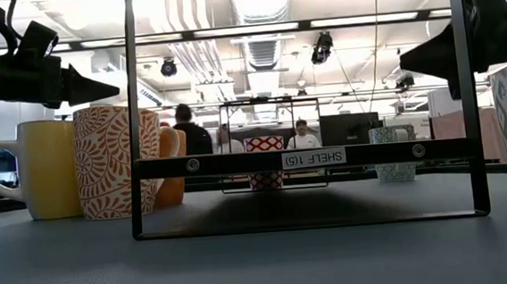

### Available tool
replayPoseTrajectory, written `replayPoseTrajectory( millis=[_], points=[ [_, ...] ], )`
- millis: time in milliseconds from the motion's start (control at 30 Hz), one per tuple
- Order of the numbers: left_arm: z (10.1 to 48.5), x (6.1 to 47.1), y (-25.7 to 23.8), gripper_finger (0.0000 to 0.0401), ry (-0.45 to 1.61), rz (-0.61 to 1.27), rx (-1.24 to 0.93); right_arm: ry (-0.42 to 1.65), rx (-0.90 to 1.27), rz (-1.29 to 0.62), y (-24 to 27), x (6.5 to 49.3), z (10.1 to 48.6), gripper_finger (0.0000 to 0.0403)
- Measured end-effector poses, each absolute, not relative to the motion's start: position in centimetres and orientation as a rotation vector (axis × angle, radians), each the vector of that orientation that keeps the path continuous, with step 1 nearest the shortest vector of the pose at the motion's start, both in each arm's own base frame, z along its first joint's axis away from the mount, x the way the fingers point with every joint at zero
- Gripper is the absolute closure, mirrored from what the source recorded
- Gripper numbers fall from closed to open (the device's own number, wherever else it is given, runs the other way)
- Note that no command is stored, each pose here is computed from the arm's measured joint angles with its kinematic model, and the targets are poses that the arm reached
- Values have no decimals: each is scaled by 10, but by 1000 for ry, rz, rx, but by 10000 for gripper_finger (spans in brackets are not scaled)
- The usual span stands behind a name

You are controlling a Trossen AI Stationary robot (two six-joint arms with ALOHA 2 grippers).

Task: Place coffee mugs
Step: Put the red mug on the shelf

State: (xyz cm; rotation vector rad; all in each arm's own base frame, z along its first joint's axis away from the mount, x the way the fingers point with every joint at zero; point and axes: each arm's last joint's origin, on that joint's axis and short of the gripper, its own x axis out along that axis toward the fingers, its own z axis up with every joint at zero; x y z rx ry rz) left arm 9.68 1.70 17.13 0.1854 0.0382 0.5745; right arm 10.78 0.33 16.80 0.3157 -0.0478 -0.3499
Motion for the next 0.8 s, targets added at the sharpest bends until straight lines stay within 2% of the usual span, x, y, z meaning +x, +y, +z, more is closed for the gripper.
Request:
replayPoseTrajectory(
  millis=[67,200,267,533,800],
  points=[
    [175,97,16,318,-21,558,116,-56,324,-338,4,108,170,344],
    [194,95,14,318,-295,430,-190,-63,330,-301,5,109,185,344],
    [204,93,12,318,-404,369,-253,-58,315,-305,4,110,198,344],
    [230,84,2,318,-664,17,-54,59,185,-368,1,124,251,344],
    [233,89,0,318,-697,-77,-87,35,176,-366,2,135,253,344]
  ],
)
